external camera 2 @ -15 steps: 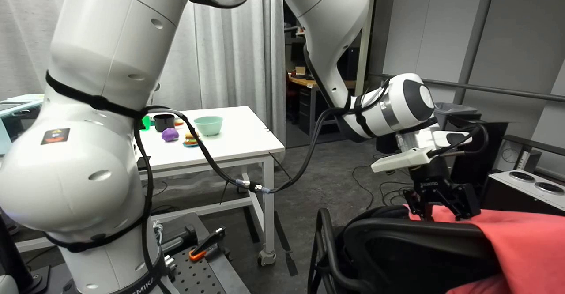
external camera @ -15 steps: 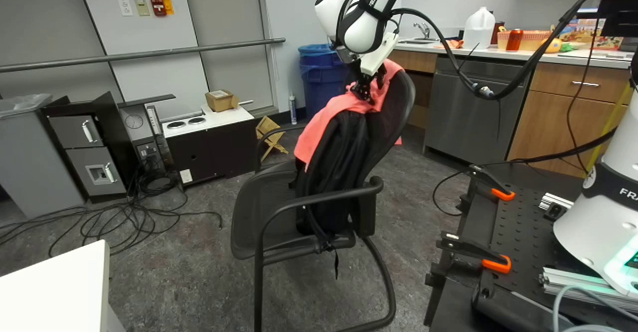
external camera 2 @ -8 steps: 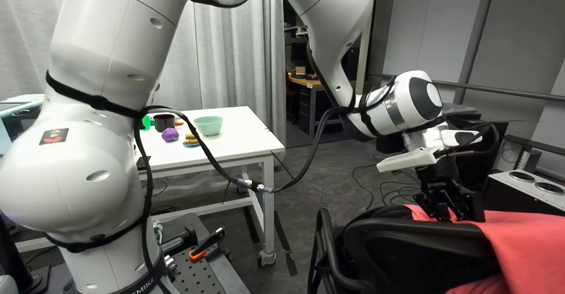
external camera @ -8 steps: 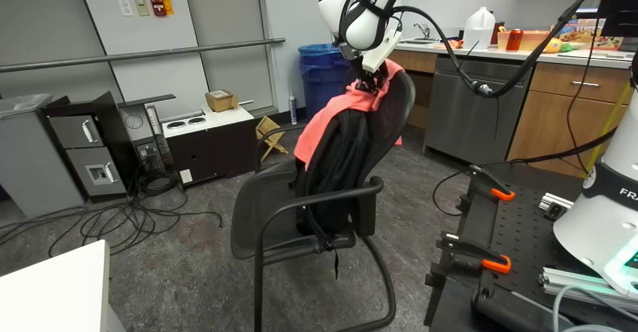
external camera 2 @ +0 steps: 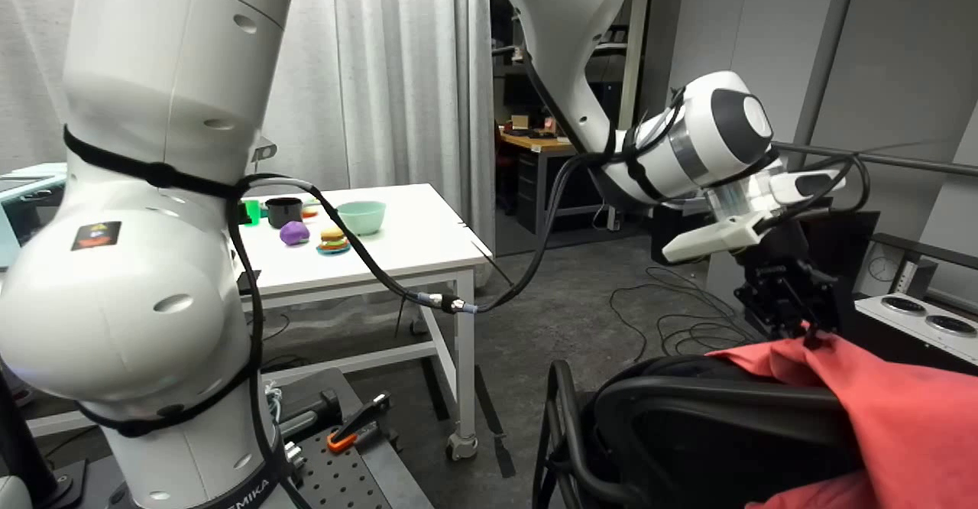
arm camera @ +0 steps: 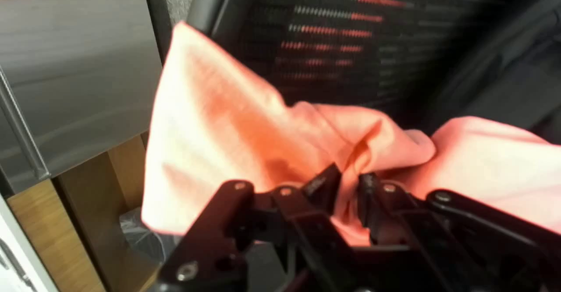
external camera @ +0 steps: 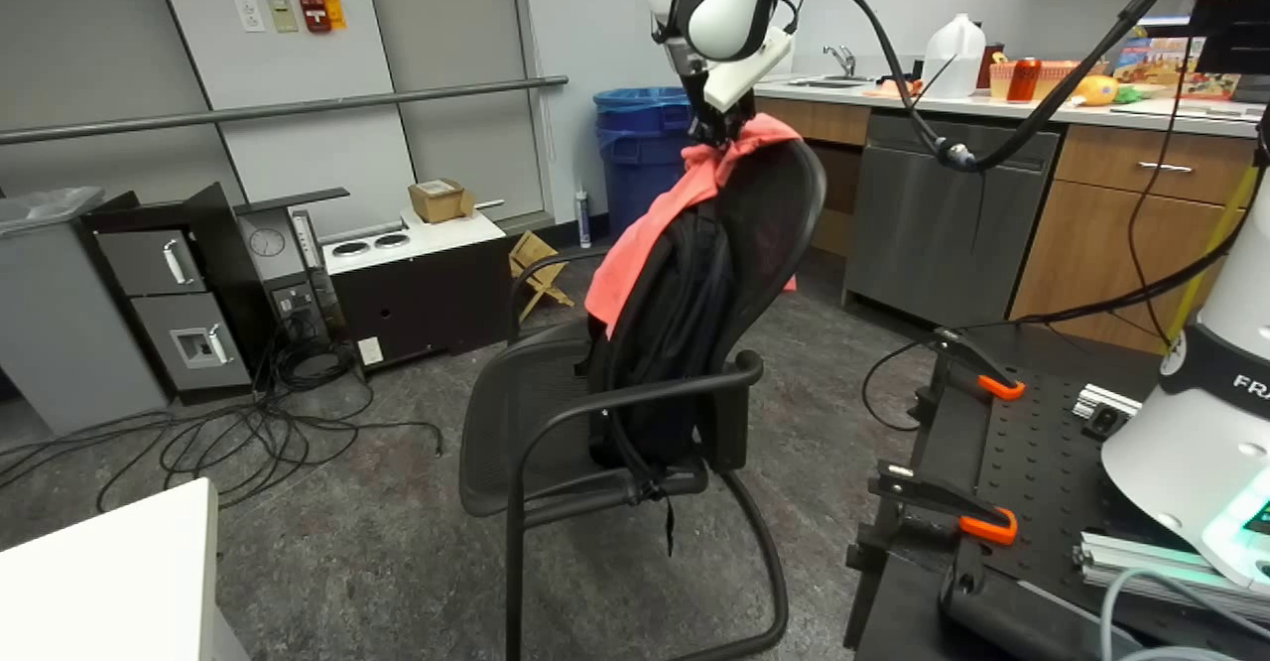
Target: Put the orange shirt on the seat of the chair
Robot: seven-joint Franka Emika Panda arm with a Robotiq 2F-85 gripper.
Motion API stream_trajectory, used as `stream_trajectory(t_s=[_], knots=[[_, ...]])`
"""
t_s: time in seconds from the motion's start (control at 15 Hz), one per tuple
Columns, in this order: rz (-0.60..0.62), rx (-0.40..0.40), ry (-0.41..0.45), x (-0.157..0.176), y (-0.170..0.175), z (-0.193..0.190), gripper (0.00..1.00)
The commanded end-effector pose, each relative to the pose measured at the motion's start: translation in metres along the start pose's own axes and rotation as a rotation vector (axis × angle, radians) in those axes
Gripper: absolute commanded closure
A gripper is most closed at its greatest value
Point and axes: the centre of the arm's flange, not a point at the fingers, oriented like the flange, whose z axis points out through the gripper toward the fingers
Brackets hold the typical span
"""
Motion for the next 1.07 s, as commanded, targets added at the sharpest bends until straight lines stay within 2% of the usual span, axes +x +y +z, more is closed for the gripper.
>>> stream_trajectory(t_s=[0.0,0.27,0.67,1.0], knots=[[0.094,0.037,0.174,0.004,0.008,-0.078,0.98],[0.162,0.072,0.366,0.012,-0.006,-0.16,0.98],[0.22,0.134,0.67,0.003,-0.061,-0.279,0.98],[0.267,0.214,0.857,-0.009,-0.112,-0.348,0.98]])
